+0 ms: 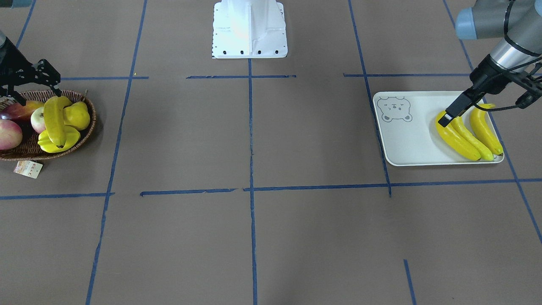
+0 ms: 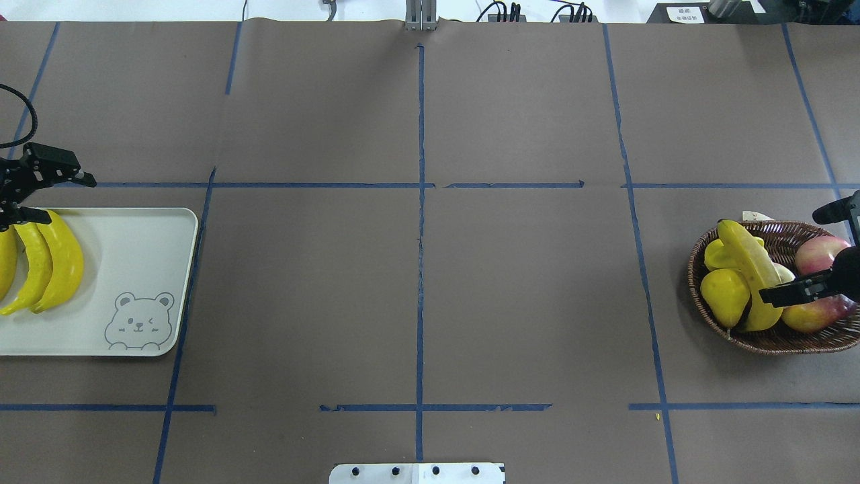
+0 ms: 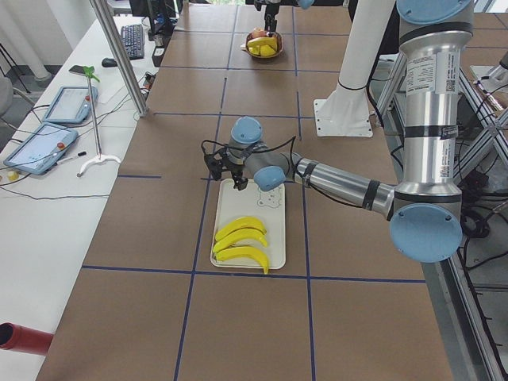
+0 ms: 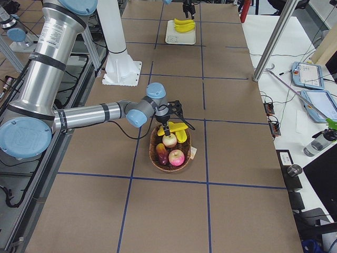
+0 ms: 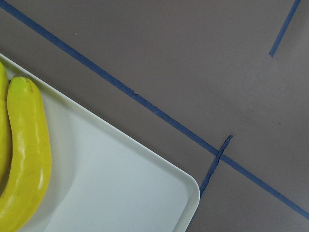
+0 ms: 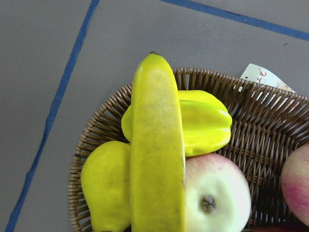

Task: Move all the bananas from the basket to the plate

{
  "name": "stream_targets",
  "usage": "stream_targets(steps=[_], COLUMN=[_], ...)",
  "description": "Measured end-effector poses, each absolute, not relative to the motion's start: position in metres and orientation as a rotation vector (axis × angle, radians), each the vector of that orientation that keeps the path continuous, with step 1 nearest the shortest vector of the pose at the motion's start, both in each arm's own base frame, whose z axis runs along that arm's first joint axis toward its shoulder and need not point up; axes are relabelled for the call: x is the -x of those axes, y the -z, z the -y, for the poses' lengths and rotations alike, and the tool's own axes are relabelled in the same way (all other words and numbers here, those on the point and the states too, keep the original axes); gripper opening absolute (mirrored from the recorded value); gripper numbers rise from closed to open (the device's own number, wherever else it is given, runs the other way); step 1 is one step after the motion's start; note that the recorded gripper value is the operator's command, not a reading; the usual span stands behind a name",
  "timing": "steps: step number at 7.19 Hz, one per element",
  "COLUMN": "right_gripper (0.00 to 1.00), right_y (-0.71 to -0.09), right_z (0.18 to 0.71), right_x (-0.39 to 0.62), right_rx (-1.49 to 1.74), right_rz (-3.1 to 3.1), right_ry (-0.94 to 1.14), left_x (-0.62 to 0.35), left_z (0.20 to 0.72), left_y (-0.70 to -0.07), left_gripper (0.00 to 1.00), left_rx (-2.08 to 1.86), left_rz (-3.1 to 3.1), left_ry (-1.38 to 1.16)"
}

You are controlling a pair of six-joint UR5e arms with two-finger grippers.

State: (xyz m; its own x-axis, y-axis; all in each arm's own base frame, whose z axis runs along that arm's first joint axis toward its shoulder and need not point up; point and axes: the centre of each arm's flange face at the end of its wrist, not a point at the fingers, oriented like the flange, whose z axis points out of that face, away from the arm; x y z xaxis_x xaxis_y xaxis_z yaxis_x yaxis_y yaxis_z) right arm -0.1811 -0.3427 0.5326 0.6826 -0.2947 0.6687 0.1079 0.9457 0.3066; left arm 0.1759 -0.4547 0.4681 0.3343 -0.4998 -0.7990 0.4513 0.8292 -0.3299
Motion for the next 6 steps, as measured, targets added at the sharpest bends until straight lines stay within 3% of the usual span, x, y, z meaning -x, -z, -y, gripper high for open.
stream_targets(steps=[4,6], right_gripper=[0.75,0.53], right_y=[-0.544,-0.550], right_z=[0.332,0.331], right_x=[0.207,0.211], right_rx=[-0.220,-0.210], right_rz=[0.779,0.770], right_ry=[0.242,0.245], left_x=[-0.176,-0.176], left_z=[0.452,0.451], left_y=[-0.464,-0.465], left_gripper=[1.00,1.00], left_rx=[0.049,0.051], left_rz=[-1.068,-1.066], left_ry=[0.616,0.616])
